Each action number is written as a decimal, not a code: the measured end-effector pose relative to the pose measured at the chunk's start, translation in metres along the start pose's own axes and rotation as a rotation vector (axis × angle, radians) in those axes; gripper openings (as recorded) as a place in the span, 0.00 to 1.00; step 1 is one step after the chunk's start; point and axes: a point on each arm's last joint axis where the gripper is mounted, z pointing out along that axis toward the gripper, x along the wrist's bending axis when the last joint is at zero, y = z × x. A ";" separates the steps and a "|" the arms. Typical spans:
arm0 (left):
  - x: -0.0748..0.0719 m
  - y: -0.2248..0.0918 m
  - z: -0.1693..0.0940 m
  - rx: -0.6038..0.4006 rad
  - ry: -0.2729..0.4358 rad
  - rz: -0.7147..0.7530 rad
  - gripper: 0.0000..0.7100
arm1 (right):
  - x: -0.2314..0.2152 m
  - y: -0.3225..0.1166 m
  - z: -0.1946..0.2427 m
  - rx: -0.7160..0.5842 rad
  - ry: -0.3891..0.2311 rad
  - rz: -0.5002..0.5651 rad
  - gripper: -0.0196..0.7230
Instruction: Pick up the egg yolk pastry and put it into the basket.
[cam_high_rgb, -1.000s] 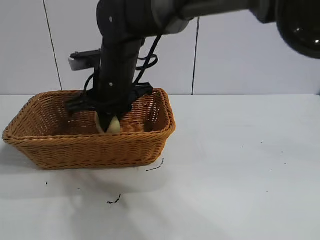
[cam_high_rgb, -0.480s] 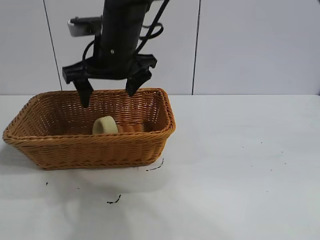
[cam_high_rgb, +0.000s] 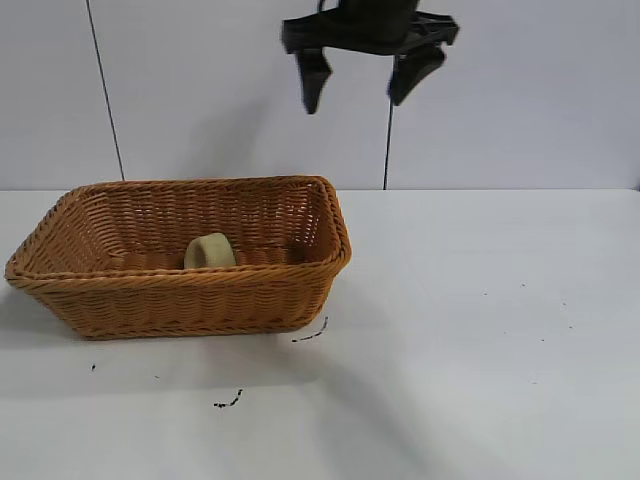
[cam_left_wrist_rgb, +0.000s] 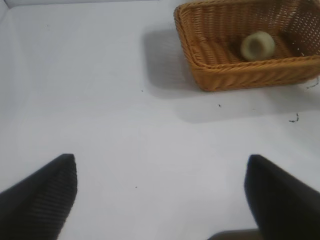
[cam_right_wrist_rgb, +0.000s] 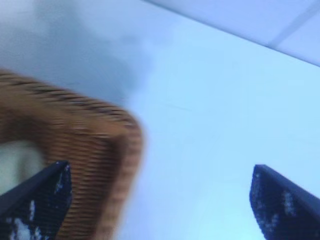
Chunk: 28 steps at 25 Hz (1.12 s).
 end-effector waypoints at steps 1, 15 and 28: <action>0.000 0.000 0.000 0.000 0.000 0.000 0.98 | -0.011 -0.001 0.001 0.012 -0.011 0.018 0.96; 0.000 0.000 0.000 0.000 0.000 0.000 0.98 | -0.052 -0.013 -0.012 0.139 -0.007 0.098 0.96; 0.000 0.000 0.000 0.000 0.000 0.000 0.98 | -0.044 -0.112 -0.145 0.183 0.013 0.102 0.96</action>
